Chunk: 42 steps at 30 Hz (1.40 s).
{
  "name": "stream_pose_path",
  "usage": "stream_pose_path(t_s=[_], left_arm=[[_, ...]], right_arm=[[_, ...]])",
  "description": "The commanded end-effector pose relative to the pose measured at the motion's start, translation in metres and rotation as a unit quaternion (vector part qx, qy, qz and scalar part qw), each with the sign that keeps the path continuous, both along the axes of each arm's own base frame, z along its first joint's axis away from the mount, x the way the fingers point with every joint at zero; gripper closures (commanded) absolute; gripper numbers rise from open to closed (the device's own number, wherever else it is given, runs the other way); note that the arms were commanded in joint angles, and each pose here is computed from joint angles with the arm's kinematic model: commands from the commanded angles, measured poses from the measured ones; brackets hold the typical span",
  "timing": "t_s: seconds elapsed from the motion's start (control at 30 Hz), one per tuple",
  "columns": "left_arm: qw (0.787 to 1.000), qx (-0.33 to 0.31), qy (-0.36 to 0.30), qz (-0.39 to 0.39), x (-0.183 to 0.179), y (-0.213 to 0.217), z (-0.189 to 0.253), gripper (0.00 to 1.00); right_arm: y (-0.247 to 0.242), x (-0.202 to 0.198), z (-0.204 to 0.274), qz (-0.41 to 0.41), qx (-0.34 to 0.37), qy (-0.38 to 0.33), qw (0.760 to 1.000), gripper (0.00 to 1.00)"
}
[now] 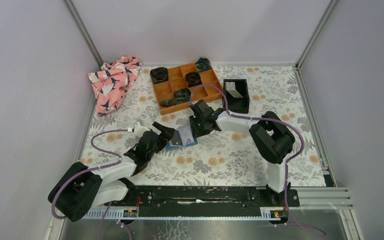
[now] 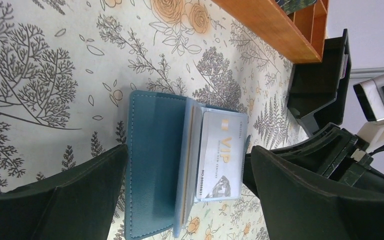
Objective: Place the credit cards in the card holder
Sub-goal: Close the card holder at the center of the board.
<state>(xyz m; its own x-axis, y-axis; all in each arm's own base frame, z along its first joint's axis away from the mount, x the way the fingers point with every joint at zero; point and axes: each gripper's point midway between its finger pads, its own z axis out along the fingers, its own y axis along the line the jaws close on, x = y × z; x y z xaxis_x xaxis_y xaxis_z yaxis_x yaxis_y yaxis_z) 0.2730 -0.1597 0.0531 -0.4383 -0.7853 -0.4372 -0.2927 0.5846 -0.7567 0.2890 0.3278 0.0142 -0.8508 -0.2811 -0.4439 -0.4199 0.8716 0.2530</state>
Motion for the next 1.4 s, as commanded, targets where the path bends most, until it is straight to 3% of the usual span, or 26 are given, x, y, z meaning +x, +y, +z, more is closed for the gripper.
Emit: stream_pose_path(t_s=[0.0,0.33,1.37], left_arm=[[0.997,-0.058,-0.043,-0.016,0.011,-0.024,0.031,0.0],[0.996,-0.056,-0.069,-0.02,0.017,-0.039,0.058,0.0],[0.993,-0.075,-0.082,-0.028,0.024,-0.088,0.065,0.0]], right_arm=[[-0.001,-0.004,-0.015,0.002,-0.01,0.007,1.0,0.64],[-0.002,-0.005,-0.016,0.001,-0.01,0.008,1.0,0.63],[-0.011,-0.006,-0.007,-0.012,-0.011,-0.009,1.0,0.63]])
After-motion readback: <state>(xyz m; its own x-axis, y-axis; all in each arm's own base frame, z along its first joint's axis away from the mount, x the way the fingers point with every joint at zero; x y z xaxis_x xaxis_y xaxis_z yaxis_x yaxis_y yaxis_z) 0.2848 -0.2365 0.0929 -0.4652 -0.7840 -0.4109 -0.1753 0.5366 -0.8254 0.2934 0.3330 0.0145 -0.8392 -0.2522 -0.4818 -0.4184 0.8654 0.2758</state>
